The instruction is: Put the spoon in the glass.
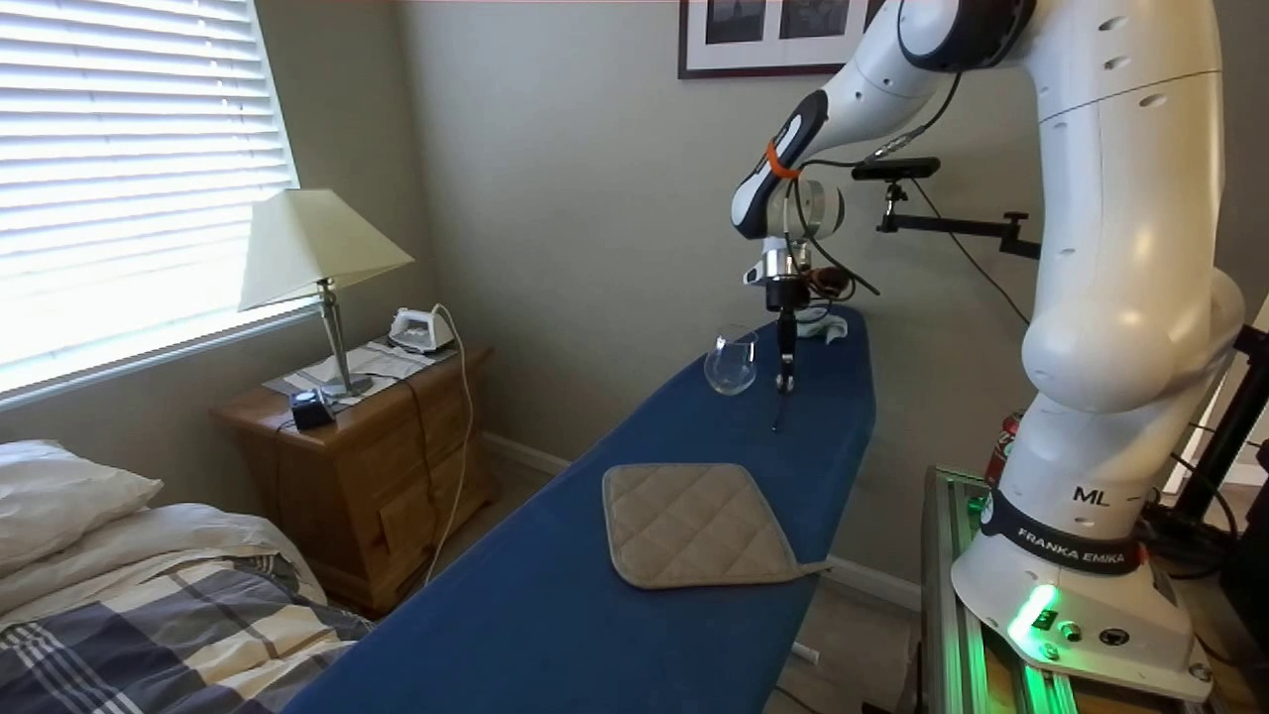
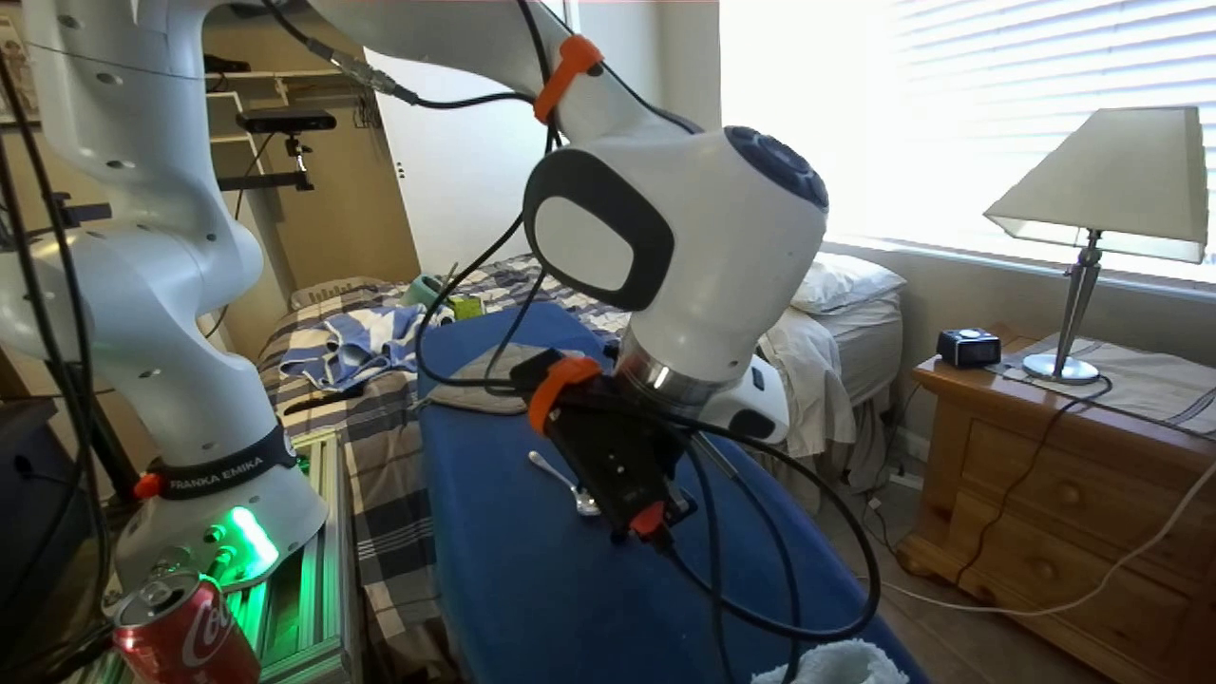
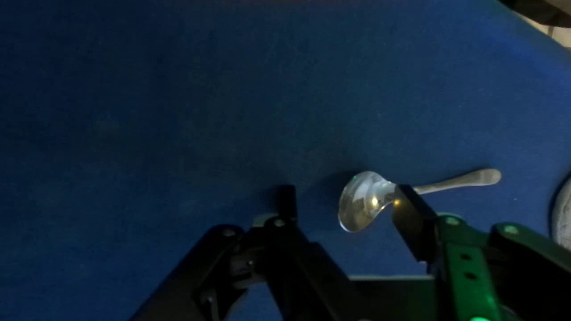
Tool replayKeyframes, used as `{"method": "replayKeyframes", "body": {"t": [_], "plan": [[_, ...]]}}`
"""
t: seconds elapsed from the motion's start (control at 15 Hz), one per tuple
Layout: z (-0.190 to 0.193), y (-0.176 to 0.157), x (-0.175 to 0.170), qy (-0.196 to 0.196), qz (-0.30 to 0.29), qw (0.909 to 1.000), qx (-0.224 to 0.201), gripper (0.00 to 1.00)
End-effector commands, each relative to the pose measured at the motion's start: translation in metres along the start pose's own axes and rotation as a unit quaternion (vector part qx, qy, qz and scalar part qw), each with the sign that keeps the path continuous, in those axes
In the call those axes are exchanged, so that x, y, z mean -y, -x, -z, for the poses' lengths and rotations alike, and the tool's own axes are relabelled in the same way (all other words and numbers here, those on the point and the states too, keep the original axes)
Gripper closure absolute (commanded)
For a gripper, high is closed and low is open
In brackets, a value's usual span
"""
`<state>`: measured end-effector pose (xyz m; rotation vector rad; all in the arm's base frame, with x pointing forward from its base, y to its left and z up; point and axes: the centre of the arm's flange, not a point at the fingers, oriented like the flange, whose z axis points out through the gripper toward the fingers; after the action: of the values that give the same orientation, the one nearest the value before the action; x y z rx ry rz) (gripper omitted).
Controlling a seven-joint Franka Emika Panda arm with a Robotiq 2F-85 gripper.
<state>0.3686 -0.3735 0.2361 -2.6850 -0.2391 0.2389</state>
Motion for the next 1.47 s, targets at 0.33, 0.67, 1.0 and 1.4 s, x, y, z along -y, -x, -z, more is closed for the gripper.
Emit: {"method": "replayKeyframes", "body": {"t": [0.33, 0.67, 1.0, 1.4], "plan": [[0.000, -0.005, -0.014, -0.014, 0.009, 0.9995, -0.027, 1.00], [0.011, -0.005, -0.003, -0.023, 0.005, 0.9993, -0.029, 0.99], [0.044, -0.005, 0.034, -0.040, 0.009, 0.9991, -0.005, 0.98], [0.097, -0.008, 0.087, -0.050, 0.007, 0.9987, 0.006, 0.98]]}}
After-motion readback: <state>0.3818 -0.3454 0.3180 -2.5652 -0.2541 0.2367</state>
